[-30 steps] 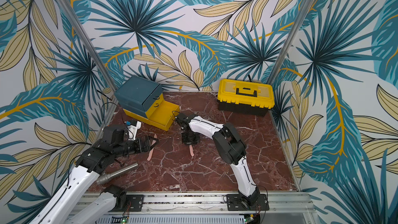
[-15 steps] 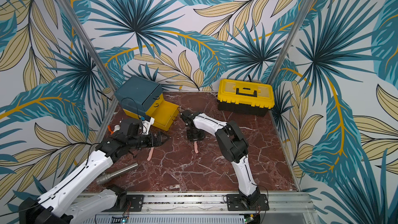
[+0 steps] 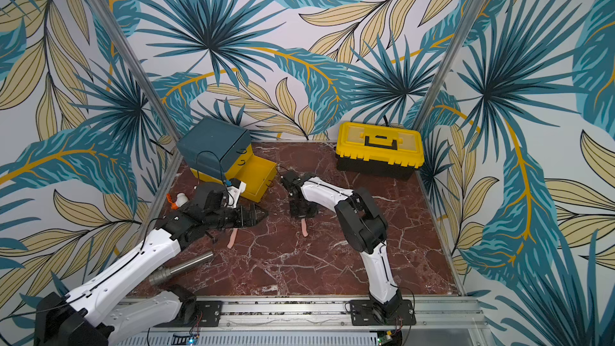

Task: Place the fruit knives into the drawer by color
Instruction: Pick up the fruit knife from the center of the board.

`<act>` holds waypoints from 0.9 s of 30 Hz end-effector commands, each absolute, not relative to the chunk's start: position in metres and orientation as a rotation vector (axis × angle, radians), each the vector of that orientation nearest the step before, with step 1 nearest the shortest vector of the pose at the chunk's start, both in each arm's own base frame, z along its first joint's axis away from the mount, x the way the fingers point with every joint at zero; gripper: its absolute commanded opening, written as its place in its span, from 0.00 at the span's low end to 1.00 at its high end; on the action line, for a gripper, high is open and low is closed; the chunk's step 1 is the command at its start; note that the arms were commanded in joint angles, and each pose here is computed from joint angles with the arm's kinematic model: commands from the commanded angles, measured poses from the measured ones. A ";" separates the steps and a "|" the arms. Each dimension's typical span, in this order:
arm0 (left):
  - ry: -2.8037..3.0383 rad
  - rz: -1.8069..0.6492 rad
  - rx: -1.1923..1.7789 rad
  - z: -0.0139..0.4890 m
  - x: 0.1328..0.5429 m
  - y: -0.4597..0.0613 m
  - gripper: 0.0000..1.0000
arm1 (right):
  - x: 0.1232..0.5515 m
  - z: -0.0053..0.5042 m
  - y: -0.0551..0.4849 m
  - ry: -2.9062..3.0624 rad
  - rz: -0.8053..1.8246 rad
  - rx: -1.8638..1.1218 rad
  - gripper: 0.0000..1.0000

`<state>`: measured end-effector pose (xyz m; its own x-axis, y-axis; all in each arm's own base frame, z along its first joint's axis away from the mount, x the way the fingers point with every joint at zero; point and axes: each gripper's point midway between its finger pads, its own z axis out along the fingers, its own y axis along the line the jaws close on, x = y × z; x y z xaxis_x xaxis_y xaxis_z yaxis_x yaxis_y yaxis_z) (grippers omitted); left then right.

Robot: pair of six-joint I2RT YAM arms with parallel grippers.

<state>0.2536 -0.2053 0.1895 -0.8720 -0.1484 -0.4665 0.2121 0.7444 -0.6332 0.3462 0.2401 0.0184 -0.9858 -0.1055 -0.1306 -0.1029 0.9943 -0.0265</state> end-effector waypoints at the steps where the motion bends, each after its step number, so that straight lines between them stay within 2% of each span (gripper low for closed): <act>1: 2.455 -0.964 0.055 0.183 0.254 -0.206 1.00 | 0.326 -0.012 0.223 3.087 -0.138 -0.144 0.29; 9: 2.461 -0.967 0.058 0.181 0.256 -0.209 1.00 | 0.318 -0.015 0.219 3.108 -0.142 -0.148 0.23; 13: 2.461 -0.967 0.062 0.181 0.258 -0.210 1.00 | 0.317 -0.014 0.217 3.102 -0.158 -0.157 0.13; 20: 2.458 -0.961 0.072 0.180 0.262 -0.212 1.00 | 0.324 -0.009 0.217 3.087 -0.182 -0.170 0.03; 27: 2.452 -0.931 0.108 0.186 0.268 -0.212 1.00 | 0.342 0.012 0.227 3.061 -0.147 -0.127 0.02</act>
